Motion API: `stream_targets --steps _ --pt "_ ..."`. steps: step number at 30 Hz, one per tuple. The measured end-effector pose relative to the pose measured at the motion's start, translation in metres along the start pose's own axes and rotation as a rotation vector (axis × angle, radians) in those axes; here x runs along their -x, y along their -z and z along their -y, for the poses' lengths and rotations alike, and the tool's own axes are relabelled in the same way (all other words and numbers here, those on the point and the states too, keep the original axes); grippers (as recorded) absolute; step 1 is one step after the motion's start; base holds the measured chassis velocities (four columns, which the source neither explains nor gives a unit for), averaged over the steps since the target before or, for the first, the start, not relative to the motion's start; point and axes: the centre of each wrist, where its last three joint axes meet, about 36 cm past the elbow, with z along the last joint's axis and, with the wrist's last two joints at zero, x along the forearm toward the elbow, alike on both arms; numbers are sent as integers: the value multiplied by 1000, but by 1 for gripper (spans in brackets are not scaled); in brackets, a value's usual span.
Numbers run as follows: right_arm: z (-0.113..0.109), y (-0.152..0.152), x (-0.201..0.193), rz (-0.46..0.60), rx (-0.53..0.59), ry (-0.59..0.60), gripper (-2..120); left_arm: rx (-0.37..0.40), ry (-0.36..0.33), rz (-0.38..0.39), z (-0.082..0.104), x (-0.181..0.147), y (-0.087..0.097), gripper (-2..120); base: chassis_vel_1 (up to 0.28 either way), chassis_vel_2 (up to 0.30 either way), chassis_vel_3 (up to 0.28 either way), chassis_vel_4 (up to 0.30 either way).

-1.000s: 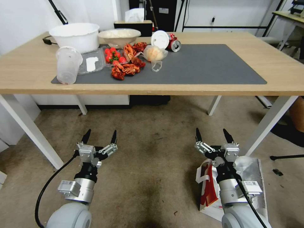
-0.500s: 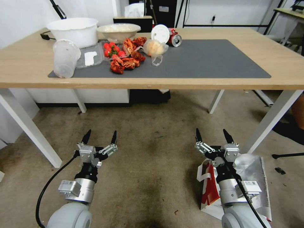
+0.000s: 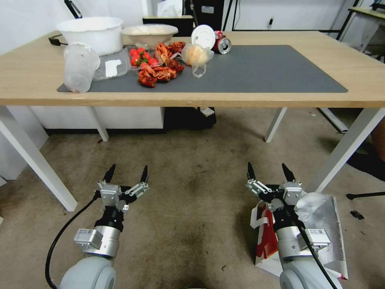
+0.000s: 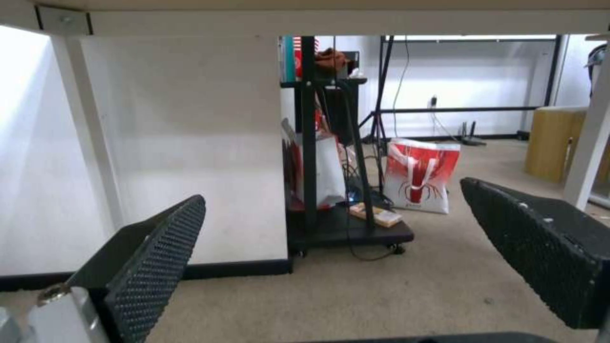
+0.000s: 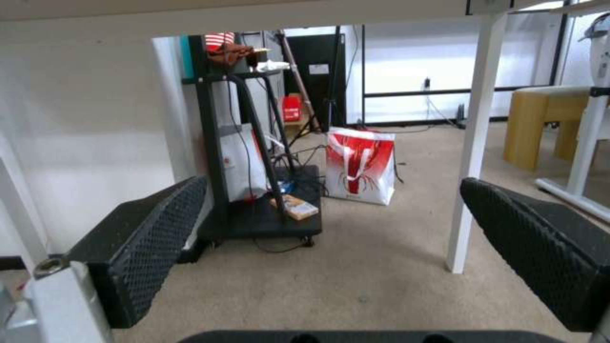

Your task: Pick up the food delivery bag from the floor and place it on the table.

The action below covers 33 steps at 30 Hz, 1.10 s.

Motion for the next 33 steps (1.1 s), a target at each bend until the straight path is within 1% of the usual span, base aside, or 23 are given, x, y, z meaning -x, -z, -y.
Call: stream_targets --steps 25,33 --pt "1 1 0 1 -3 5 100 0 3 4 -1 0 1 100 0 0 0 0" --pt "1 0 0 -3 -4 5 100 -2 6 -2 -2 0 -2 100 0 0 0 0"
